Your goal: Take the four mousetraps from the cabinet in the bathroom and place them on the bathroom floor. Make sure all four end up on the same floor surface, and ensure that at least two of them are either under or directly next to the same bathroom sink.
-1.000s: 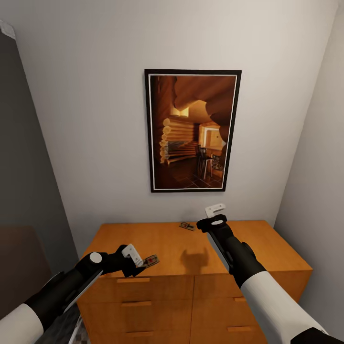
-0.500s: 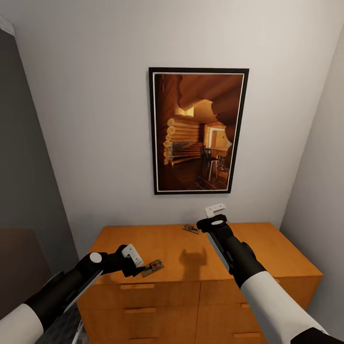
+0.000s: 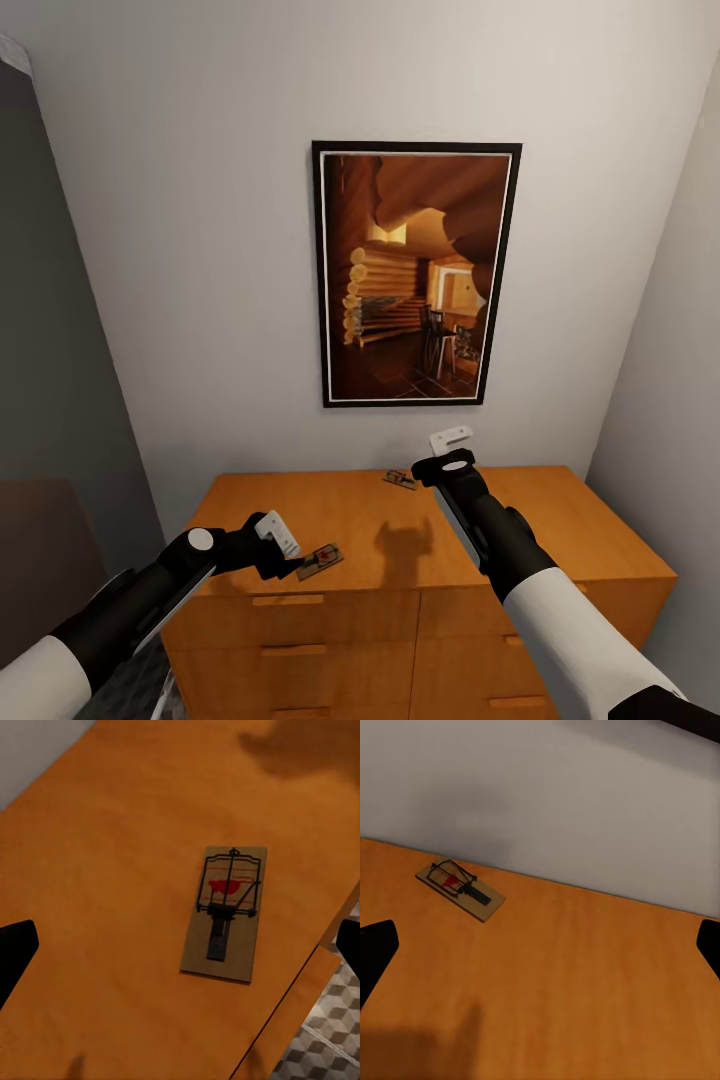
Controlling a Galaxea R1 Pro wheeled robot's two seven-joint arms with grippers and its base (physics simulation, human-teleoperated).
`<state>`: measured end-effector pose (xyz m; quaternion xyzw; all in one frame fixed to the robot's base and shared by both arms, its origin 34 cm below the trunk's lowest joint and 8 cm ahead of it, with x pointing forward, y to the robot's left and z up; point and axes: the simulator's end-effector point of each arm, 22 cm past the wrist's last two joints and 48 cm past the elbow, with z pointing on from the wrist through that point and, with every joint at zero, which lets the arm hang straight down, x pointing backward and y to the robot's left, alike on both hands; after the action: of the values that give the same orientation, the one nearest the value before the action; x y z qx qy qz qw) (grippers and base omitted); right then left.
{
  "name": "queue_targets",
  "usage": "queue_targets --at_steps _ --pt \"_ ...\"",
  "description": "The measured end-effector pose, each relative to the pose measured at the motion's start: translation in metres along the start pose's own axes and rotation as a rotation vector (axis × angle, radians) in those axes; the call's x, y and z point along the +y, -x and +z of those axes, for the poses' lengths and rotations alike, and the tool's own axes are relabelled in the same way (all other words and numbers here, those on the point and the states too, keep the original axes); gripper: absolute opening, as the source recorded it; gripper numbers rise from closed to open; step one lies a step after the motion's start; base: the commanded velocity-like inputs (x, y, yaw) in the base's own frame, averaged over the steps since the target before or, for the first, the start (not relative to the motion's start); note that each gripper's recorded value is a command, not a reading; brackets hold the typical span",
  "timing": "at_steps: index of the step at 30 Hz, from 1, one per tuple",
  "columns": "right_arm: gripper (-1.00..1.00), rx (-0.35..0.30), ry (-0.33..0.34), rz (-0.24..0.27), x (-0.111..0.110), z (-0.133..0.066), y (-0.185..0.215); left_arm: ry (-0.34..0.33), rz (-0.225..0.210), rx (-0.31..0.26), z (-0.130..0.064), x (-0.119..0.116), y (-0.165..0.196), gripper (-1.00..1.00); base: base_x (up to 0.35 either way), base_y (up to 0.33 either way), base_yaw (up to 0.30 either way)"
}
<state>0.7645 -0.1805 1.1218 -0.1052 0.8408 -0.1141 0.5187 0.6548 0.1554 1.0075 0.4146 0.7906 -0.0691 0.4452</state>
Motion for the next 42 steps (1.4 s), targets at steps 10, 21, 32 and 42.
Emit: queue_targets --at_steps 10,21,32,42 --pt "1.00 0.000 0.000 0.000 0.0000 0.0000 0.0000 0.001 0.000 0.000 0.0000 0.0002 0.0003 1.00 0.000 0.000 0.000" --pt "1.00 0.000 0.000 0.000 0.0000 0.0000 0.0000 0.000 0.000 0.001 0.0002 -0.0002 0.0000 1.00 0.000 0.000 0.000" --pt "1.00 0.000 0.000 0.000 0.0000 0.0000 0.0000 0.000 0.000 0.001 0.0002 -0.0003 -0.0001 1.00 0.000 0.000 0.000" --pt "1.00 0.000 0.000 0.000 0.0000 0.0000 0.0000 0.000 0.000 0.001 0.0002 -0.0004 -0.0002 1.00 0.000 0.000 0.000"
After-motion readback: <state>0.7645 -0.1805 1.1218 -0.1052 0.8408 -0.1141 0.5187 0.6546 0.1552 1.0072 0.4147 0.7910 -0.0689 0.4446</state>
